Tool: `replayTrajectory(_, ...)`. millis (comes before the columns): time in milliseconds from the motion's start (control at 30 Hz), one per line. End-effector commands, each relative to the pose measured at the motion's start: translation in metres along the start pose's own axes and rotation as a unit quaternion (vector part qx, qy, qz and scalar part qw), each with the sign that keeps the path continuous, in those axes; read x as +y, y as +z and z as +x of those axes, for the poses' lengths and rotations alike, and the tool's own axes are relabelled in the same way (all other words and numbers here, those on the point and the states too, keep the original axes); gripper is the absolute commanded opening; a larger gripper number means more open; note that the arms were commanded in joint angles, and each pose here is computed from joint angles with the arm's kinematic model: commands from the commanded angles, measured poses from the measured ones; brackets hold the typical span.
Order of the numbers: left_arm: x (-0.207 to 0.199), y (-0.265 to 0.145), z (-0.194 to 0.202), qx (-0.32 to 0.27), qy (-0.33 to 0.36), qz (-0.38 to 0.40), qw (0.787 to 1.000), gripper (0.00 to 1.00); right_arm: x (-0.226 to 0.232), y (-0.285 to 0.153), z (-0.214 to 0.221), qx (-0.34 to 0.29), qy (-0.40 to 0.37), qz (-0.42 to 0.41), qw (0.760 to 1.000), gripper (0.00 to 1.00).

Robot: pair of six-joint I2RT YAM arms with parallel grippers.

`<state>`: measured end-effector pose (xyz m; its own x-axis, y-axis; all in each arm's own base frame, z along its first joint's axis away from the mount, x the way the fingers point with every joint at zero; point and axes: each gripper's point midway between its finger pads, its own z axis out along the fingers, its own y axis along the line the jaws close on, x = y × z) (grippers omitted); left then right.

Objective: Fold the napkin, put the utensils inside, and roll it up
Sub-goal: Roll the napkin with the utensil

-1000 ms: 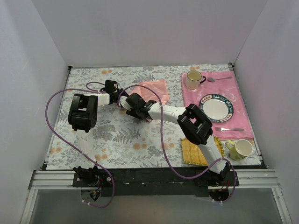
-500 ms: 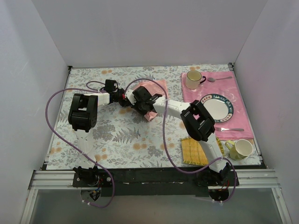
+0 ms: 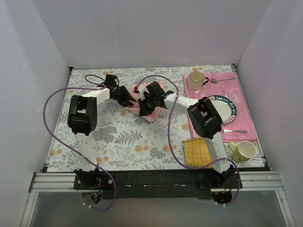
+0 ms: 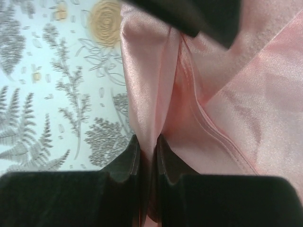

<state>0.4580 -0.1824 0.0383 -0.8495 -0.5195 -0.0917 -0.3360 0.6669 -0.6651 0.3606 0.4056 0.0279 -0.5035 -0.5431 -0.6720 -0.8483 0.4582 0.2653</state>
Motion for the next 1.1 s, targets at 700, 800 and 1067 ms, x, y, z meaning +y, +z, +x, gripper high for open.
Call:
replayTrajectory(700, 0.024, -0.095, 0.103, -0.053, -0.217, -0.13, 0.966, 0.66, 0.056, 0.017, 0.1, 0.114, 0.204, -0.217, 0.948, 0.01)
replayTrajectory(800, 0.029, -0.091, 0.111, -0.057, -0.246, -0.162, 0.954, 0.71, 0.053, 0.016, 0.102, 0.116, 0.206, -0.216, 0.947, 0.01)
replayTrajectory(1067, 0.039, -0.069, 0.111, -0.067, -0.293, -0.173, 0.938, 0.68, 0.054, 0.014, 0.101, 0.112, 0.212, -0.215, 0.947, 0.01)
